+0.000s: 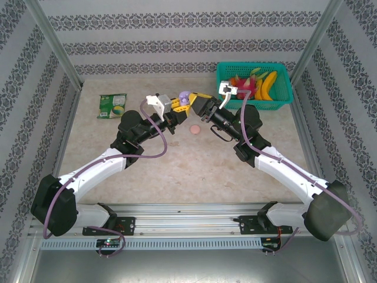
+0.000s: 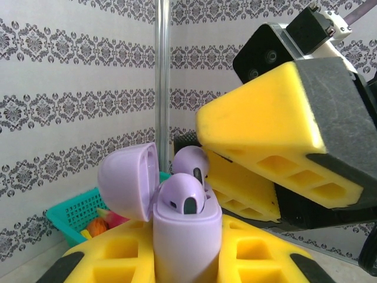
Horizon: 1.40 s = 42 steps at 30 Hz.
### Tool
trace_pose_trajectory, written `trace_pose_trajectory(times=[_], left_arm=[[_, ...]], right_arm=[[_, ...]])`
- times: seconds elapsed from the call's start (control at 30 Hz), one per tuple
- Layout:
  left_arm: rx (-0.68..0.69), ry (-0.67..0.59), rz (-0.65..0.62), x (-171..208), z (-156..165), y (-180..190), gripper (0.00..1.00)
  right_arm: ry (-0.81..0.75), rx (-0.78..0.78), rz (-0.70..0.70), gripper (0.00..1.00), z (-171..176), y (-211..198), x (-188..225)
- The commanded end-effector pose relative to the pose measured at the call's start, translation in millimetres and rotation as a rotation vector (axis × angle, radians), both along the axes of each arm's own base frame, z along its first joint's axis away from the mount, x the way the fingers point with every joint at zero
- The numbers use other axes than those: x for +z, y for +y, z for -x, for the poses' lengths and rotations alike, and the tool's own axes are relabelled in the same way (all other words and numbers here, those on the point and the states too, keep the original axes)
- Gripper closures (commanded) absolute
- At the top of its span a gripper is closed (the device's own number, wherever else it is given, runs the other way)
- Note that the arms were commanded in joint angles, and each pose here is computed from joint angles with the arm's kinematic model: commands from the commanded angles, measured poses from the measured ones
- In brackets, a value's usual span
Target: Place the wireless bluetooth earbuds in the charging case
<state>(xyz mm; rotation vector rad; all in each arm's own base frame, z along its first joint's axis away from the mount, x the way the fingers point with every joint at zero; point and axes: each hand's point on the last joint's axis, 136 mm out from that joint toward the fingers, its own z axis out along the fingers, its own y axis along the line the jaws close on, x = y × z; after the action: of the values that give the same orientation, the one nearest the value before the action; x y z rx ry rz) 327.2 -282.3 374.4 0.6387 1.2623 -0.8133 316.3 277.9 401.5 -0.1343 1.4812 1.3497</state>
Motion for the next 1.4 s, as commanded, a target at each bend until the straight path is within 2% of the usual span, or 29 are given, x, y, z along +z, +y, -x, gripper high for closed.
trace_pose_trajectory(times=[0.0, 0.07, 0.17, 0.27, 0.47, 0.63, 0.97, 1.07, 1.2, 1.37], left_arm=[[-0.013, -0.096, 0.063, 33, 11, 1, 1.00], [-0.014, -0.094, 0.063, 32, 11, 0, 1.00], [-0.016, -0.090, 0.062, 31, 11, 0, 1.00], [-0.018, -0.086, 0.059, 28, 12, 0, 1.00], [-0.020, -0.075, 0.040, 18, 14, 1, 1.00], [-0.040, -0.056, 0.003, 4, 18, -1, 1.00], [-0.157, 0.023, -0.094, -35, 34, -13, 1.00], [-0.168, 0.050, -0.107, -46, 35, -14, 1.00], [-0.175, 0.080, -0.110, -54, 33, -16, 1.00], [-0.183, 0.112, -0.112, -60, 28, -20, 1.00]], right_arm=[[0.031, -0.010, 0.012, 0.66, -1, -6, -9], [0.028, -0.018, 0.007, 0.61, -2, -9, -6], [0.021, -0.031, -0.004, 0.47, -2, -15, 0], [0.013, -0.050, -0.018, 0.39, -1, -25, 9], [0.050, -0.105, -0.027, 0.35, -4, -52, 12], [0.187, -0.134, 0.074, 0.35, -23, -61, -11], [0.404, -0.010, 0.275, 0.41, -60, -36, -60], [0.455, 0.036, 0.320, 0.47, -68, -26, -76], [0.513, 0.102, 0.352, 0.61, -72, -11, -93], [0.536, 0.188, 0.405, 0.71, -58, 10, -108]])
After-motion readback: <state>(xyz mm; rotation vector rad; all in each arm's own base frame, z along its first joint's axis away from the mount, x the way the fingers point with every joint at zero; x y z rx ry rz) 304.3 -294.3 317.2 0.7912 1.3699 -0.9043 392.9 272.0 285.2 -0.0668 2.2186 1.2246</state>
